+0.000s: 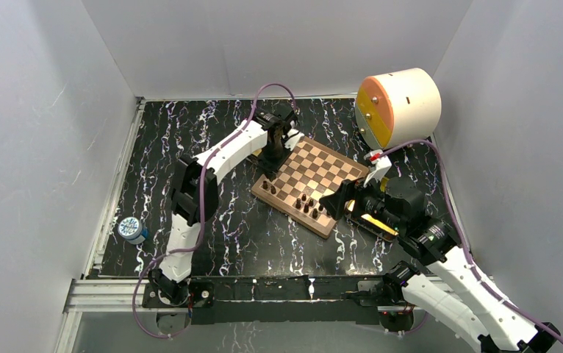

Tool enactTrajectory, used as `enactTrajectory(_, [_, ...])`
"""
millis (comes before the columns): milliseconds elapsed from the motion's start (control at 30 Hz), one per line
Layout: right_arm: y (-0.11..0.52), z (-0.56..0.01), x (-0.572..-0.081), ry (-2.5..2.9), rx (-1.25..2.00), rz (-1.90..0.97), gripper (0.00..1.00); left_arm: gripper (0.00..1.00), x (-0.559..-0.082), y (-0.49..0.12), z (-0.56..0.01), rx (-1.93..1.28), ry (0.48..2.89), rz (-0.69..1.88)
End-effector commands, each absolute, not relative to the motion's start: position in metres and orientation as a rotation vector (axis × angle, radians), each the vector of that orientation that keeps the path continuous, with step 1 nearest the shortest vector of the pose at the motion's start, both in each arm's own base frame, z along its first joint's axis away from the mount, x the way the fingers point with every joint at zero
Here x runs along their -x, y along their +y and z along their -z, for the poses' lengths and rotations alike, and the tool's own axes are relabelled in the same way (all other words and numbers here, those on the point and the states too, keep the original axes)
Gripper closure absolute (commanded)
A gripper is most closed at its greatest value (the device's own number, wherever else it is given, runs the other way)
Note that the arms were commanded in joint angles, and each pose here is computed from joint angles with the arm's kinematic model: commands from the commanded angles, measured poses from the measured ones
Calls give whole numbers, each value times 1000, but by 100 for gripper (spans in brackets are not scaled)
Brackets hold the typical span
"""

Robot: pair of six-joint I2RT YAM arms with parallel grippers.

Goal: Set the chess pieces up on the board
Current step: Place the chess piece on the chessboard.

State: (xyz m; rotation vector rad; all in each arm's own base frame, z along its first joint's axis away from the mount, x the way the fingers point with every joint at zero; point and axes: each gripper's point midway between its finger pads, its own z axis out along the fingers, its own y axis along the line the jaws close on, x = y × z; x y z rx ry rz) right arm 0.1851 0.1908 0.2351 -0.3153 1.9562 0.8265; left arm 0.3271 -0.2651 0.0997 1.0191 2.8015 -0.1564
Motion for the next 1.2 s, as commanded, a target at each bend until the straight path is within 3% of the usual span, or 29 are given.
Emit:
enactTrajectory(0, [186,-272,-186,1850,294,-834,1,100,-341,-254,-109,-1028,2786,43])
enactTrajectory(1167, [183,-269,-191,1858,285,-800,1,99,-352,-260,-80,-1057,2831,35])
